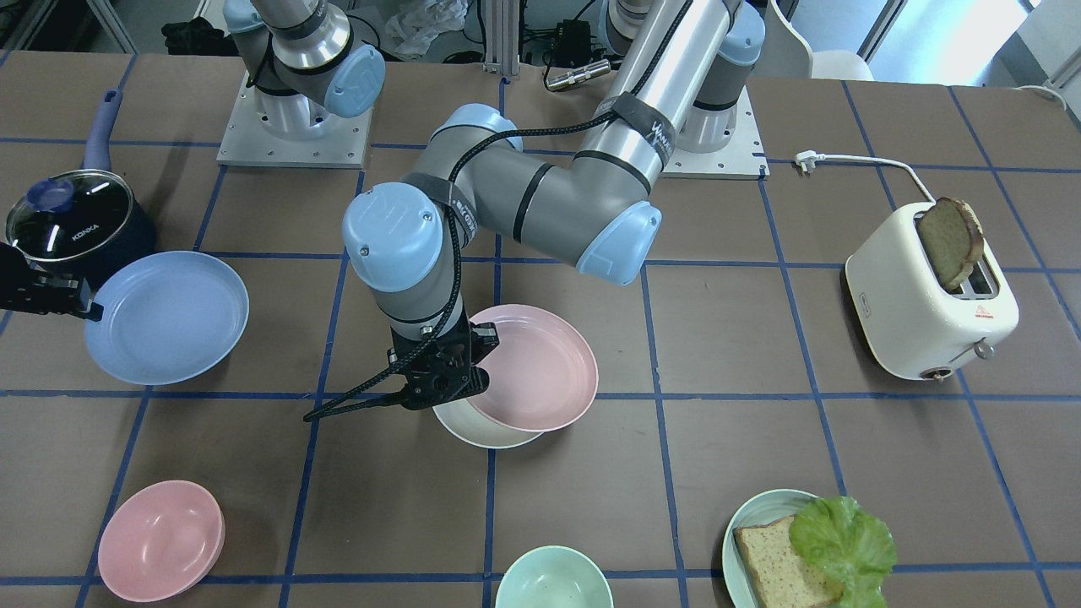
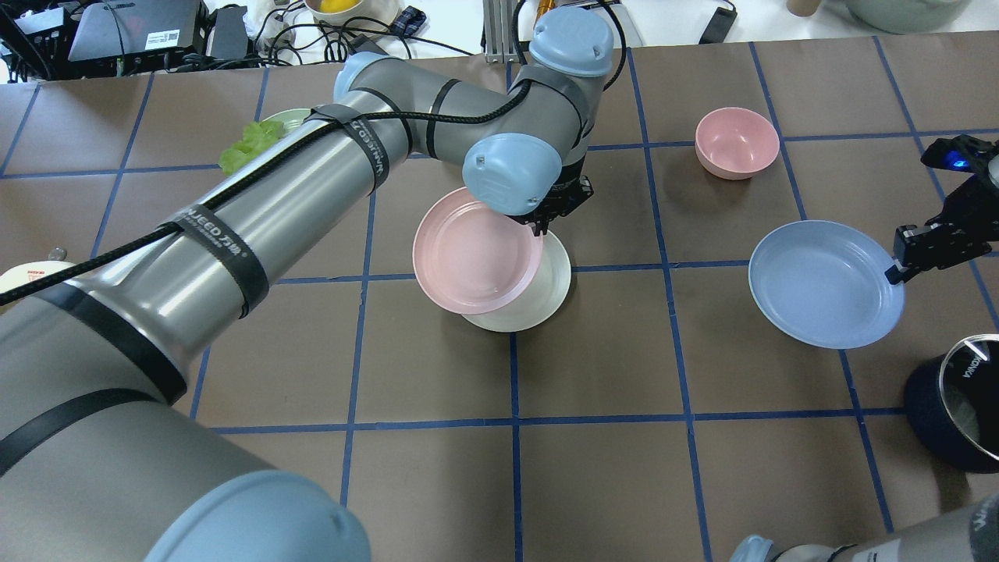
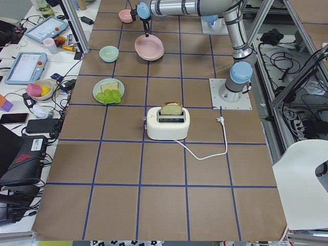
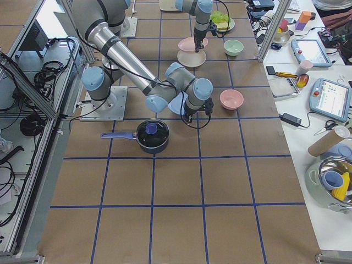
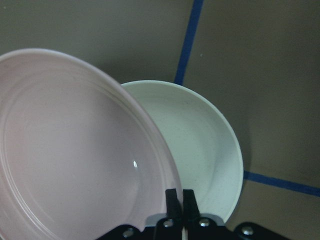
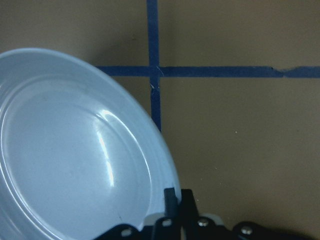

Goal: Stack three plates with pink and blue
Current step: 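Lift the pink plate onto the cream plate with the left gripper, then release the pink plate with the left gripper while the right lifts the blue plate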

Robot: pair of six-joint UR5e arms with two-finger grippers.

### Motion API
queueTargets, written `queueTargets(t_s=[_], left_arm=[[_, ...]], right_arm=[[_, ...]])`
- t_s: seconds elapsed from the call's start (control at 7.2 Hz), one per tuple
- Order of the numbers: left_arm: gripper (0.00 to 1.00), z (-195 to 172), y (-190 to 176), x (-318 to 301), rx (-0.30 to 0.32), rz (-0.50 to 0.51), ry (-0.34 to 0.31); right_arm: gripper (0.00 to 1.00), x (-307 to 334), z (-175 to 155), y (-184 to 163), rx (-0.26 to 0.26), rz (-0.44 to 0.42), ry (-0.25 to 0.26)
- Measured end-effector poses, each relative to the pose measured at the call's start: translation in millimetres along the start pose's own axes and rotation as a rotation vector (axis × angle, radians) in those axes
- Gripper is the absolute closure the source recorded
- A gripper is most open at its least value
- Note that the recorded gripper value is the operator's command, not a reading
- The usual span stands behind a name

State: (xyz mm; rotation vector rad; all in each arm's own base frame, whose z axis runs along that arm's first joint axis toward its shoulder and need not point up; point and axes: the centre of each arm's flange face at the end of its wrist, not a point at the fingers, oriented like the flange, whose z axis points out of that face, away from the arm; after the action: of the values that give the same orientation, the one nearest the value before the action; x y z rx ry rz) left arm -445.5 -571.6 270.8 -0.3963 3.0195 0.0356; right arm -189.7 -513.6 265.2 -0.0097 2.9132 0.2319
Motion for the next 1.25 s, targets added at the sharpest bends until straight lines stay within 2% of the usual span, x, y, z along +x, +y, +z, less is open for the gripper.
queueTargets(t_s=[0.14,0.28,0.56,0.83,1.11,1.25], left_arm=[[0.93,11,3,10,-0.003,-0.011,-0.006],[0.01,18,7,16,-0.005,-0.015,-0.014],[0.0,15,9,18,0.004,-0.015,-0.009],[0.0,-14,-3,2,0.028,-0.007,0.023],[0.0,-60,-29,-47,0.037,0.076,0.04],[0.0,-89,-43,-81,0.044,0.162,0.048]], right_arm=[[1.0,-22,-7,-13,0.008,0.002,0.023],[1.0,-47,-15,-27,0.015,-0.002,0.048],[1.0,-77,-18,-39,0.018,0.005,0.061],[1.0,-87,-16,-41,0.019,0.023,0.057],[1.0,-119,-11,-46,0.015,0.048,0.063],[1.0,-148,-6,-50,0.011,0.068,0.065]])
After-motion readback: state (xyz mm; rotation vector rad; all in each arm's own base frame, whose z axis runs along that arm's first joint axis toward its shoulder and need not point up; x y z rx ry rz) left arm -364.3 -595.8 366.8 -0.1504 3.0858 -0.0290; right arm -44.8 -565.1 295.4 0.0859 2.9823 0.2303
